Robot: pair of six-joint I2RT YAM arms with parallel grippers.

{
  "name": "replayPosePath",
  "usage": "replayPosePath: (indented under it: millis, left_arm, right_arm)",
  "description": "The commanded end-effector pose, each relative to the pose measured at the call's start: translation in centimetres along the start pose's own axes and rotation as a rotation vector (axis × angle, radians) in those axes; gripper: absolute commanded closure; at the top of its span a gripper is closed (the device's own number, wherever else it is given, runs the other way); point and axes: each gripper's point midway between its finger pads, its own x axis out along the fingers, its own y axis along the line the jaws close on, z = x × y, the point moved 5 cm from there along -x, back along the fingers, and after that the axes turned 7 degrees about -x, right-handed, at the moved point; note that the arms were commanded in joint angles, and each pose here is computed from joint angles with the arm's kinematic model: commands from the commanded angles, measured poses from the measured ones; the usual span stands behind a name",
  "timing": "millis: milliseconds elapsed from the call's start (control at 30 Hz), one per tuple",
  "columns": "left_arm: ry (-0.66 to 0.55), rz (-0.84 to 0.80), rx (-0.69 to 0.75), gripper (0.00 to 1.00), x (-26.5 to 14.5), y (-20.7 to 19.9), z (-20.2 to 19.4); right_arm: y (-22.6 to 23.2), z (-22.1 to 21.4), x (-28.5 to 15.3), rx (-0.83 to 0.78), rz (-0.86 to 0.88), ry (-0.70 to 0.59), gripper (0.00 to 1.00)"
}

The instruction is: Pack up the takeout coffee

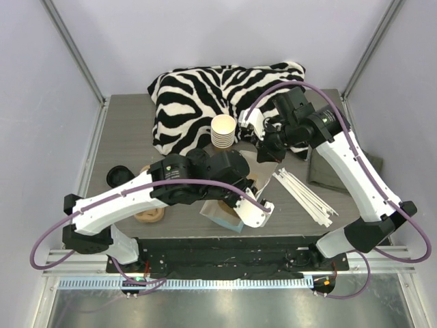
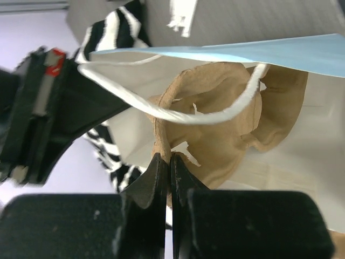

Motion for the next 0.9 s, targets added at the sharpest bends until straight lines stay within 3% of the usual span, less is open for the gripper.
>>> replayPosePath:
  millis: [0, 500, 867]
  left_arm:
    - [-0.024, -0.120, -0.087, 0.97, 0.5, -2.0, 0.5]
    - [0.012, -0.353, -0.160, 0.94, 4.5, -7.2, -0.3]
    - [0.044, -0.411, -0.215, 0.88, 7.1, -7.8, -1.7]
  right_arm:
    - [0.9, 1.5, -1.1, -0.064, -0.009, -0.080, 0.99]
    - [2.9, 2.1, -0.9, -0.111, 0.050, -0.131, 0.99]
    - [3.7, 2.4, -1.0, -0.103, 0.076, -0.158, 0.99]
